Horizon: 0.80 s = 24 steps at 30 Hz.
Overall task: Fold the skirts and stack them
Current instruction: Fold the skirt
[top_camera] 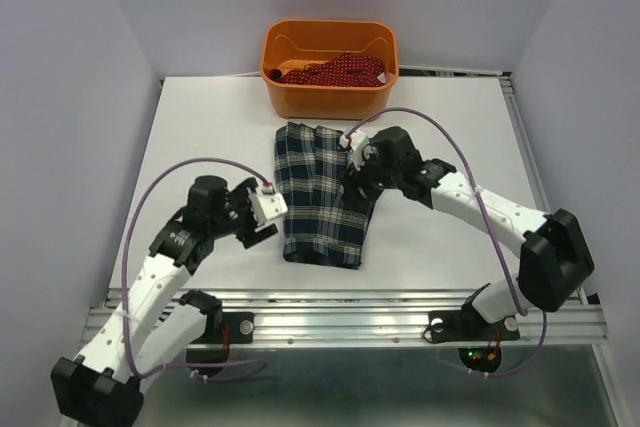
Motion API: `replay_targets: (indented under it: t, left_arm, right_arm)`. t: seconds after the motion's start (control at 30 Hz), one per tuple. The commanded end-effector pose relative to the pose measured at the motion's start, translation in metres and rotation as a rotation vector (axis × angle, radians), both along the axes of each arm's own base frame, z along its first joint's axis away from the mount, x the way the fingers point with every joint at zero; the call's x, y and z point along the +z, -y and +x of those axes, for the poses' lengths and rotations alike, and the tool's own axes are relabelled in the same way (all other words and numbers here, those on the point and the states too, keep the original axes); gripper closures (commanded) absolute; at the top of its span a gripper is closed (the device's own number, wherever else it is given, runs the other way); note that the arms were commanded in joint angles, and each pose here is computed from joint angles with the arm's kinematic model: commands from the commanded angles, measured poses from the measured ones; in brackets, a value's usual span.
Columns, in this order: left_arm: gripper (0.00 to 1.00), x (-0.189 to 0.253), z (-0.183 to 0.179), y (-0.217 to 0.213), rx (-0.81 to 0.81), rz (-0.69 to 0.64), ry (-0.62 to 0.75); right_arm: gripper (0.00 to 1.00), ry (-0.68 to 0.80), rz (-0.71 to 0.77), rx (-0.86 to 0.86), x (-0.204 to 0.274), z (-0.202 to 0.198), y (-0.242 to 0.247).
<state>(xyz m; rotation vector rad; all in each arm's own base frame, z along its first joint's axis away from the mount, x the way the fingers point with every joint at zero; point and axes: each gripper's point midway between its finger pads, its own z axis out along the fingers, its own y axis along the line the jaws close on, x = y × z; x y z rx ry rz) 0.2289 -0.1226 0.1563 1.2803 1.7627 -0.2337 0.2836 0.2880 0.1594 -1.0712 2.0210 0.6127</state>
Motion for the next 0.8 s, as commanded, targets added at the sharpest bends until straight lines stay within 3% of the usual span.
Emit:
replay_targets:
  t: [0.0, 0.13, 0.3, 0.43, 0.77]
  left_arm:
    - [0.18, -0.005, -0.025, 0.031, -0.174, 0.110, 0.151]
    - [0.20, -0.026, -0.055, 0.076, -0.292, 0.213, 0.272]
    - [0.20, -0.051, -0.064, 0.084, -0.428, 0.336, 0.366]
    - [0.13, -0.056, -0.062, 0.091, -0.522, 0.370, 0.478]
    - [0.12, -0.092, -0.054, 0.103, -0.500, 0.431, 0.427]
  right_arm:
    - [0.32, -0.202, 0.060, 0.083, -0.030, -0.014, -0.018]
    - [0.33, -0.245, 0.077, 0.094, -0.042, -0.003, -0.031]
    - [0.33, -0.295, 0.078, 0.120, -0.057, 0.002, -0.043]
    - [0.34, -0.352, 0.054, 0.115, -0.079, 0.001, -0.044]
    - [0.37, -0.445, -0.024, 0.094, -0.126, -0.008, -0.034]
